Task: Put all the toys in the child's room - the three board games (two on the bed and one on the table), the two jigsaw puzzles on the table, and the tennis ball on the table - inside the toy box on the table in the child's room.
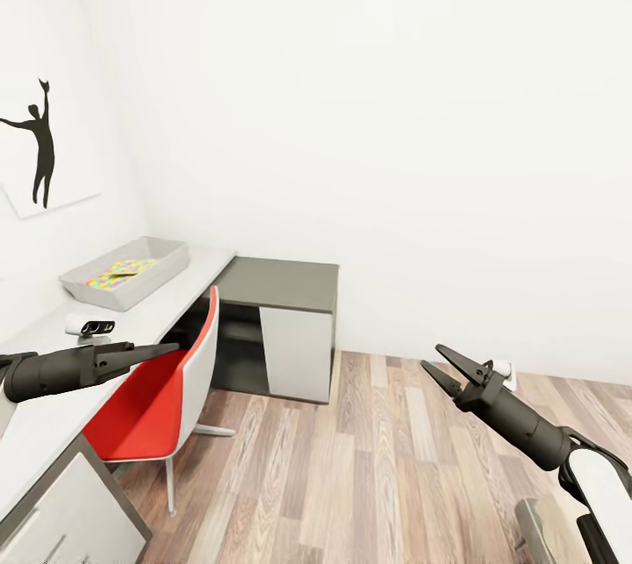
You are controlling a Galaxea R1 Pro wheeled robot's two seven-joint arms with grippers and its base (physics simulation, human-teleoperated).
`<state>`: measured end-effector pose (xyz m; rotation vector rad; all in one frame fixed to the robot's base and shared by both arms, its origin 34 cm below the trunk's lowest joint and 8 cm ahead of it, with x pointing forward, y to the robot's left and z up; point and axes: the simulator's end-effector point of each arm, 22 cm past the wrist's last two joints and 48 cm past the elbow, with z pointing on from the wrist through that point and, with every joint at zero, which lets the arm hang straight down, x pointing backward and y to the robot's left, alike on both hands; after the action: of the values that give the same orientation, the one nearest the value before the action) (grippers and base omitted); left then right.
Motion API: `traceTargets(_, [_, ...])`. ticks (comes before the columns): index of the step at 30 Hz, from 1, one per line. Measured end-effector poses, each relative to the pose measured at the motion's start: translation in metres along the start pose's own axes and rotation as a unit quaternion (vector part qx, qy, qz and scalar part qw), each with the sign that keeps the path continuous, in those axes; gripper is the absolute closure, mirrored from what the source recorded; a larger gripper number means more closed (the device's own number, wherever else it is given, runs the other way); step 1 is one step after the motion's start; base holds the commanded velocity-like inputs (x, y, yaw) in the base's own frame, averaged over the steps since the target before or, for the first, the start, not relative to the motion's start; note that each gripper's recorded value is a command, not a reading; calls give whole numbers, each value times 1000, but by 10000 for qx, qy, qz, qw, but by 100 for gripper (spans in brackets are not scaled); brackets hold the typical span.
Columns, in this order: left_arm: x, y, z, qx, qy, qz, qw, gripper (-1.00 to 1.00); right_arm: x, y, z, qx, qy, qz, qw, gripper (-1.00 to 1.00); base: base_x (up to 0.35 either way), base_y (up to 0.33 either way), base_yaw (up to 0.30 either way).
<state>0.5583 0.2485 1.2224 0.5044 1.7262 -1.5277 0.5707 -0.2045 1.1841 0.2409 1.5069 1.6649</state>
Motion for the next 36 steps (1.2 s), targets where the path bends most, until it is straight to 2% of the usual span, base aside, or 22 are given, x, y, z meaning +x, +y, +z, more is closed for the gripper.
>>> traceTargets(8, [0, 0, 0, -8, 5, 4, 10000, -100, -4, 1, 0, -6, -85, -70, 9999, -100, -58, -129, -20])
traceTargets(23, [-3, -6, -1, 7, -9, 71, 10000, -100, -5, 7, 0, -56, -98, -121, 9999, -100, -16, -9, -176])
traceTargets(36, [-3, -7, -1, 3, -10, 76, 10000, -100, -4, 8, 1, -58, -93, -124, 9999, -100, -36, 0, -19])
